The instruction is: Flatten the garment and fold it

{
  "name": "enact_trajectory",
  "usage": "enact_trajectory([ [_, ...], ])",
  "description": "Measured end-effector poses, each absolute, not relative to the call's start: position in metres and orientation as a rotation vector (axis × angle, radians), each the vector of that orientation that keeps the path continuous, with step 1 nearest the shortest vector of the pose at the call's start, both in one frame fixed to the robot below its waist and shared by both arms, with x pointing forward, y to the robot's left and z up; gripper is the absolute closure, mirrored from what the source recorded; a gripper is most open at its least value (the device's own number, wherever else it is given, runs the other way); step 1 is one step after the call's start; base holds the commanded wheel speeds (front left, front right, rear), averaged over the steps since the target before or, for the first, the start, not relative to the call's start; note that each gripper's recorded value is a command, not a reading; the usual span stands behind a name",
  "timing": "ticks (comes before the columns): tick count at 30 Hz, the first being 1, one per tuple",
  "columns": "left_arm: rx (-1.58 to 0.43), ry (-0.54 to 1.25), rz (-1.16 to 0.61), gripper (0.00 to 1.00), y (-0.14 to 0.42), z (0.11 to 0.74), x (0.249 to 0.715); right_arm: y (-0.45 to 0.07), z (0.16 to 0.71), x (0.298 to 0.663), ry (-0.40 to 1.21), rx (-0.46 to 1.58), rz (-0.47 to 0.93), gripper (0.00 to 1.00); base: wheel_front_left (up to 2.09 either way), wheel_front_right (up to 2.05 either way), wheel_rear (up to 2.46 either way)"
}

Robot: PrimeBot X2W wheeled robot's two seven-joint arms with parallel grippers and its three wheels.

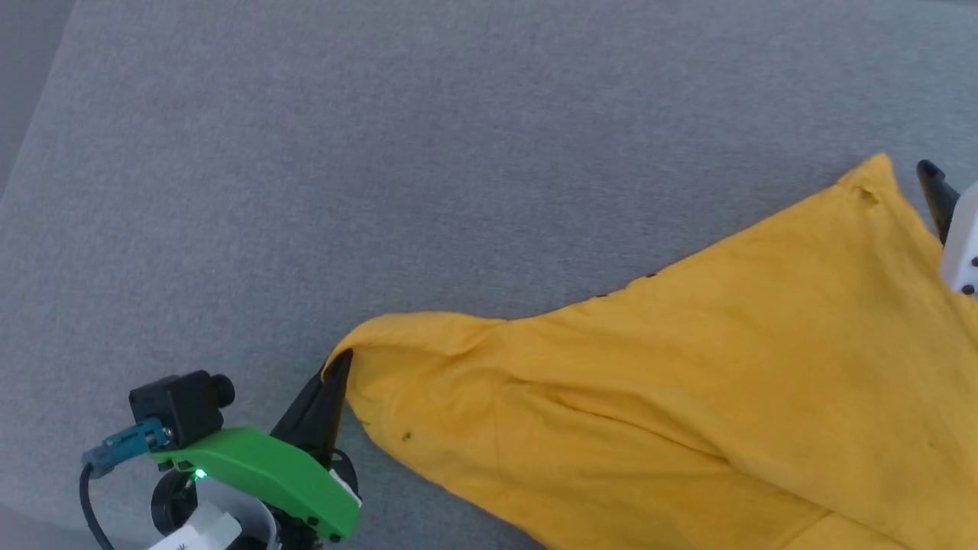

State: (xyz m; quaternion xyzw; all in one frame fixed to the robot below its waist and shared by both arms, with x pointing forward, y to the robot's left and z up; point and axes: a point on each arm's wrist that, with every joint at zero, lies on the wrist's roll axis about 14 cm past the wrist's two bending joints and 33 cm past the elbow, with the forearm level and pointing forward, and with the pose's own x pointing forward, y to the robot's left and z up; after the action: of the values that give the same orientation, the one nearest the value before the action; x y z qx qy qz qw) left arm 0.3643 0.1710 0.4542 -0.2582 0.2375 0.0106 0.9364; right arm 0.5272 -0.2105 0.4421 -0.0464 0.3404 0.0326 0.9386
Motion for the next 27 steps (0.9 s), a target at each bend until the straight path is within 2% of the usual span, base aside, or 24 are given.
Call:
enact_trajectory([
  [5,-0.522,0.512,0.062,1.00,0.180,0.444,0.362,-0.198,0.409,0.537,0.775,-0.109,0.094,0.00,0.00,0.00,0.00],
  [11,-0.516,0.533,0.095,1.00,0.188,0.435,0.359,-0.188,0.372,0.533,0.893,-0.111,0.122,0.00,0.00,0.00,0.00],
  [12,-0.514,0.533,0.098,1.00,0.189,0.435,0.359,-0.188,0.370,0.532,0.907,-0.115,0.123,0.42,0.00,0.00,0.00],
  [13,-0.513,0.532,0.100,1.00,0.189,0.435,0.360,-0.187,0.369,0.532,0.916,-0.118,0.128,0.66,0.00,0.00,0.00],
  [14,-0.513,0.531,0.100,1.00,0.190,0.435,0.360,-0.186,0.370,0.532,0.916,-0.123,0.133,1.00,0.00,0.00,0.00],
  [20,-0.521,0.520,0.099,1.00,0.191,0.438,0.361,-0.187,0.378,0.531,0.878,-0.129,0.138,1.00,0.00,0.00,0.00],
  [27,-0.488,0.427,0.081,1.00,0.197,0.458,0.378,-0.194,0.426,0.540,0.659,-0.078,0.106,1.00,0.00,0.00,0.00],
])
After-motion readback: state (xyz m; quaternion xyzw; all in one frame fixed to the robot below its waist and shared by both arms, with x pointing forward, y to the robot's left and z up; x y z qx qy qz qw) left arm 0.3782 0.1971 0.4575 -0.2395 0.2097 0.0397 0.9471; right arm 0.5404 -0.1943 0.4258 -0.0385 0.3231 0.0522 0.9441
